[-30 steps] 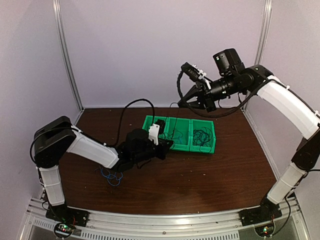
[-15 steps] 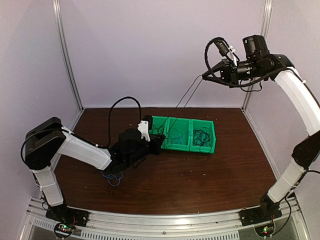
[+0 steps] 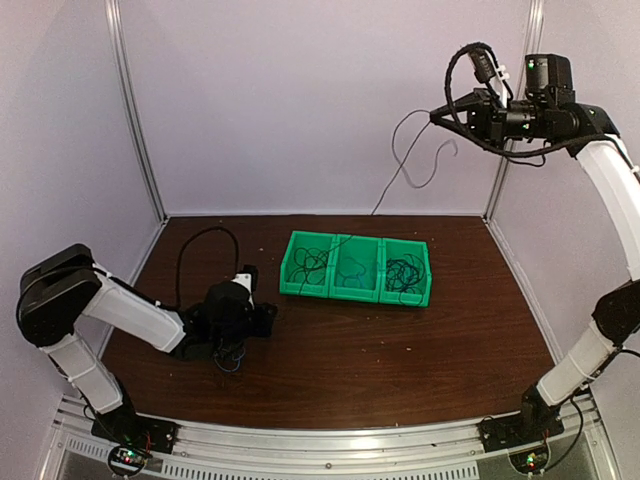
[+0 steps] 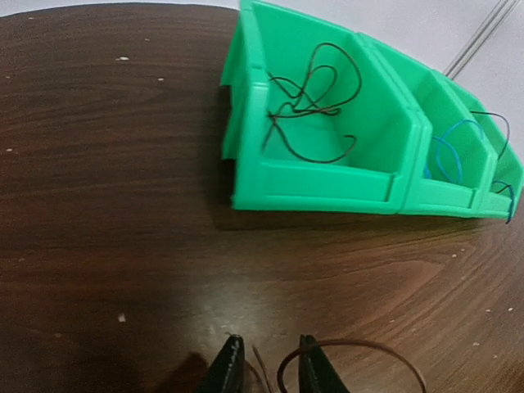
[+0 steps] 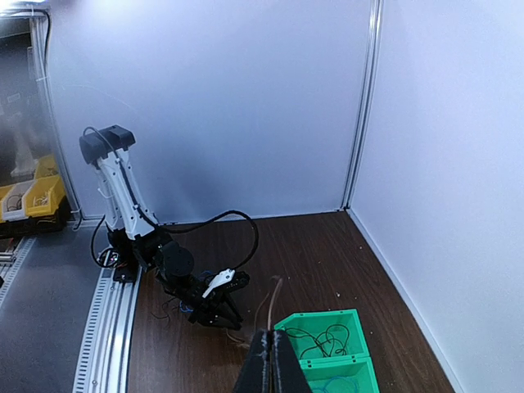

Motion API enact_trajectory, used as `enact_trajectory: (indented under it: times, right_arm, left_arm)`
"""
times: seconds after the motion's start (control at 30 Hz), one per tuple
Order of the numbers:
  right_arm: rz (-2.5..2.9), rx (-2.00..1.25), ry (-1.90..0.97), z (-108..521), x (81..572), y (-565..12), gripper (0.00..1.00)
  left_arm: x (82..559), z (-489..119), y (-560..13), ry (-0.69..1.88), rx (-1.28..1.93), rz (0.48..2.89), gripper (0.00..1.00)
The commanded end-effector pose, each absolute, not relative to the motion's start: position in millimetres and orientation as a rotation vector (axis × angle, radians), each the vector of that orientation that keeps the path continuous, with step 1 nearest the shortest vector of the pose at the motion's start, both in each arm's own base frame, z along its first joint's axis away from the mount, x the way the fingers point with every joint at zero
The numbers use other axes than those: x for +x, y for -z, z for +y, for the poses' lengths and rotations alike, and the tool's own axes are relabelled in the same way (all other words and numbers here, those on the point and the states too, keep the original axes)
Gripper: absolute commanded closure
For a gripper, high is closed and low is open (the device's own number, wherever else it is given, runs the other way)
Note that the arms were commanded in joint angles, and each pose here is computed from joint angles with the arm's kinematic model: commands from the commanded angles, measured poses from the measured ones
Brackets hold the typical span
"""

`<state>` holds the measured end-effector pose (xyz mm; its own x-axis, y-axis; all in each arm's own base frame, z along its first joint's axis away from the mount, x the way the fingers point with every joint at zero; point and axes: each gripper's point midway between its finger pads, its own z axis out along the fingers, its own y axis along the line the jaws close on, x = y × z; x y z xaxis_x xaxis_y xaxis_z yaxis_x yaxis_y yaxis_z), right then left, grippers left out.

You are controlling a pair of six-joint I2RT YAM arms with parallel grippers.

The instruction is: Untangle the cables

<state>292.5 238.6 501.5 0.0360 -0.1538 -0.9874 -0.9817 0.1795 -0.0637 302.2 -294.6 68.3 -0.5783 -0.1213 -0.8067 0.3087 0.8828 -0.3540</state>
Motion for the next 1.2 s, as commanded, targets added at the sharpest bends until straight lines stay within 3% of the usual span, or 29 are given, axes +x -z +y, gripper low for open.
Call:
enact_trajectory:
  times: [0.0, 0.1, 0.17, 0.37, 0.63, 1.0, 1.17]
  right_arm:
    - [1.269, -1.216, -0.953, 236, 280, -525, 1.00]
    - [1.256, -1.210, -0.946, 235, 280, -530, 1.00]
    - [1.270, -1.204, -0.947, 236, 285, -527, 1.00]
    - [1.383, -1.146, -0.961, 256, 324, -498, 1.00]
    - [1.477, -1.165, -0.946, 310, 366, -453, 1.00]
    - [1.641, -1.174, -1.038, 376, 421, -362, 1.00]
    - [1.555, -1.205, -1.026, 394, 406, -387, 1.00]
  left_arm:
    - [304, -254, -66, 0.492, 0.012, 2.130, 0.81]
    - [307, -240, -67, 0.455, -0.015, 2.129, 0.87]
    - [307, -238, -71, 0.447, 0.008, 2.119, 0.86]
    - [309, -256, -120, 0.558, 0.111, 1.985, 0.67]
    - [323, -277, -225, 0.661, 0.180, 1.719, 1.00]
    - [394, -322, -254, 0.687, 0.217, 1.737, 1.00]
    - [391, -314, -247, 0.701, 0.163, 1.759, 1.00]
